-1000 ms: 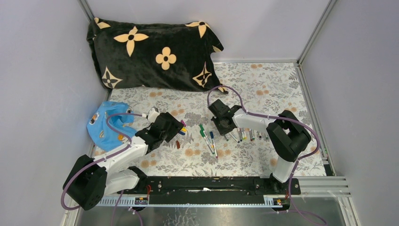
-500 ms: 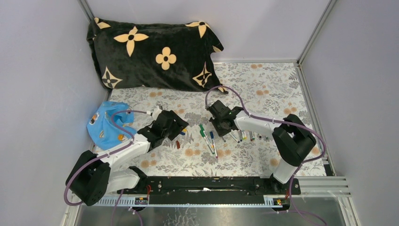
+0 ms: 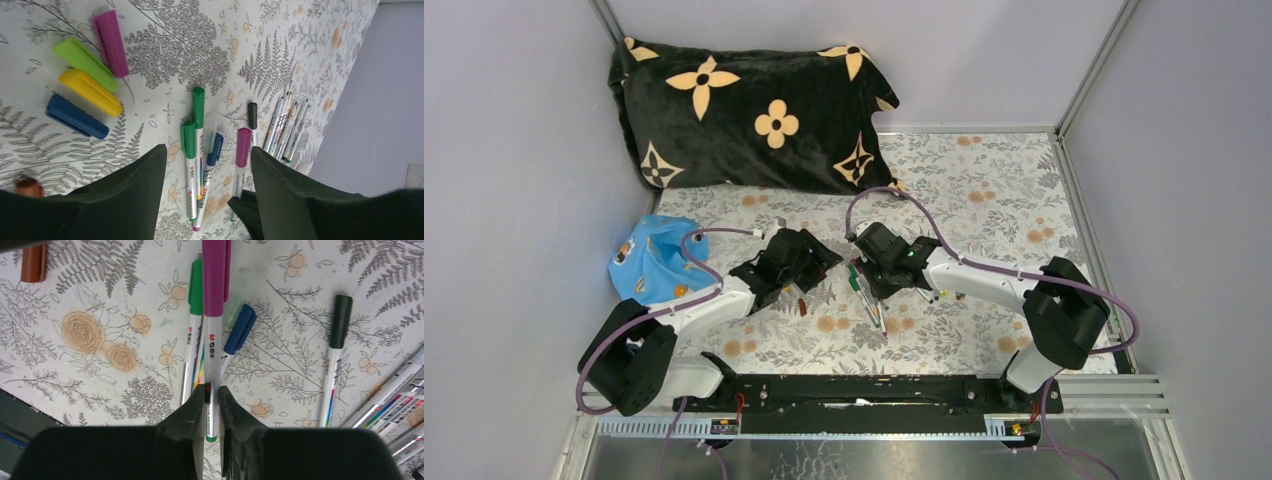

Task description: Open the pen caps

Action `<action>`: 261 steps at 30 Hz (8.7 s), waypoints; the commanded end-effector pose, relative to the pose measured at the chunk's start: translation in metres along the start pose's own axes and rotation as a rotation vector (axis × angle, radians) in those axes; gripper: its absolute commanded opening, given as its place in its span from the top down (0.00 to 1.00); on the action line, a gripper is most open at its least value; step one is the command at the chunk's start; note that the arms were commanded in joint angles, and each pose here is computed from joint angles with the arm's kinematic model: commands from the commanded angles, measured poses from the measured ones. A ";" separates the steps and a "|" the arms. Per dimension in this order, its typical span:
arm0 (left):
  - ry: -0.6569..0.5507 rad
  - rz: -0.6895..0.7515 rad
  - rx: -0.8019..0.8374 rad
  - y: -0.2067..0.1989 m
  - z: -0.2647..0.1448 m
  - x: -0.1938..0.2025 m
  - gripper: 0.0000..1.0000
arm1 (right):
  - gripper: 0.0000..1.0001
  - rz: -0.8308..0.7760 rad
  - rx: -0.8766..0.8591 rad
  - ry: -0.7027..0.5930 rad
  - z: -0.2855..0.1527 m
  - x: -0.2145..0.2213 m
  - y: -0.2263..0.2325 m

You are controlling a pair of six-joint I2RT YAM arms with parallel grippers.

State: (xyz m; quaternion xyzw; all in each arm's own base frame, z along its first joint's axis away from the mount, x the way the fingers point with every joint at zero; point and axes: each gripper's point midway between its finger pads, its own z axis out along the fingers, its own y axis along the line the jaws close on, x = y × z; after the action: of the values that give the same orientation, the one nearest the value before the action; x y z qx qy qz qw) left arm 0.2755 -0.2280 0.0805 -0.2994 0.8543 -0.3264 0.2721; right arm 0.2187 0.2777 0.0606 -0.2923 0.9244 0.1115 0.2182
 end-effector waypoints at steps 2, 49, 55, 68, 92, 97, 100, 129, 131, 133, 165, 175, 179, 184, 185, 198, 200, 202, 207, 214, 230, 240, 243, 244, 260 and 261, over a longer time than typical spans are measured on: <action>0.017 -0.034 0.112 -0.033 0.002 0.005 0.32 | 1.00 0.008 -0.065 -0.072 -0.016 -0.020 0.025; 0.071 -0.096 0.244 -0.048 -0.008 0.034 1.00 | 0.75 -0.003 -0.105 -0.155 -0.036 -0.044 0.053; 0.071 -0.104 0.281 -0.056 -0.017 0.033 1.00 | 0.73 -0.009 -0.086 -0.149 -0.031 -0.045 0.051; 0.081 -0.107 0.300 -0.062 -0.023 0.033 1.00 | 1.00 -0.010 -0.065 -0.145 -0.031 -0.046 0.048; -0.066 -0.037 0.067 -0.025 0.012 -0.060 1.00 | 1.00 0.172 0.094 -0.187 -0.054 0.022 -0.003; -0.101 0.007 -0.106 0.033 0.003 -0.052 1.00 | 1.00 0.230 0.310 -0.205 -0.066 0.005 -0.052; -0.114 0.005 -0.159 0.058 -0.002 -0.047 0.93 | 1.00 0.300 0.378 -0.207 -0.065 0.002 -0.080; -0.143 -0.013 -0.214 0.085 -0.008 -0.044 0.52 | 0.92 0.387 0.609 0.030 -0.011 0.039 -0.192; -0.148 -0.014 -0.204 0.081 -0.010 -0.045 0.48 | 0.78 0.387 0.608 0.035 -0.009 0.040 -0.193; -0.154 -0.011 -0.195 0.077 -0.013 -0.047 0.44 | 0.67 0.387 0.606 0.039 -0.008 0.040 -0.194; -0.150 -0.037 -0.055 0.039 -0.032 -0.051 0.38 | 0.49 0.073 0.237 0.087 -0.014 0.011 -0.089; -0.146 -0.054 -0.024 0.032 -0.036 -0.050 0.38 | 0.51 0.060 0.192 0.151 0.009 0.026 -0.083; -0.147 -0.054 -0.022 0.032 -0.037 -0.050 0.38 | 0.52 0.065 0.186 0.172 0.019 0.033 -0.083; -0.150 -0.053 -0.020 0.032 -0.038 -0.050 0.38 | 0.53 0.091 0.189 0.179 0.025 0.039 -0.089; -0.151 -0.053 -0.020 0.032 -0.038 -0.050 0.38 | 0.53 0.096 0.194 0.183 0.026 0.040 -0.090; -0.133 -0.051 -0.004 0.030 -0.036 -0.047 0.38 | 0.98 0.148 0.169 0.208 0.028 0.060 -0.090; -0.120 -0.038 0.022 0.025 -0.035 -0.045 0.37 | 1.00 0.153 0.153 0.188 0.025 0.056 -0.087; -0.094 -0.028 0.056 0.017 -0.034 -0.041 0.34 | 1.00 0.150 0.134 0.157 0.019 0.049 -0.081; 0.005 0.004 0.176 -0.011 -0.028 -0.027 0.32 | 1.00 0.143 0.037 0.047 -0.005 0.018 -0.054; 0.080 0.053 0.214 -0.040 -0.017 -0.003 0.32 | 1.00 0.091 -0.028 -0.009 -0.023 -0.008 -0.011; 0.124 0.063 0.211 -0.061 -0.005 0.027 0.32 | 1.00 0.050 -0.108 -0.077 -0.032 -0.028 0.045; 0.098 0.030 0.207 -0.063 -0.004 0.026 0.52 | 1.00 0.050 -0.109 -0.089 -0.036 -0.031 0.047; 0.093 0.023 0.206 -0.064 -0.004 0.025 0.64 | 1.00 0.049 -0.104 -0.091 -0.036 -0.031 0.047; 0.093 0.024 0.205 -0.063 -0.004 0.025 0.66 | 1.00 0.049 -0.102 -0.094 -0.036 -0.031 0.046; 0.094 0.008 0.243 -0.067 -0.010 0.031 1.00 | 0.76 0.052 -0.086 -0.140 -0.045 -0.041 0.044; 0.098 0.004 0.248 -0.067 -0.011 0.032 1.00 | 0.74 0.053 -0.083 -0.142 -0.044 -0.042 0.043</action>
State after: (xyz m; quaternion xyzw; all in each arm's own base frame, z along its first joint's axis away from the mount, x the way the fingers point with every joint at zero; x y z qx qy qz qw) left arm 0.2641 -0.2761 0.1005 -0.2465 0.8494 -0.3959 0.2470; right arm 0.1983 0.3050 0.0893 -0.2762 0.9228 0.1535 0.2206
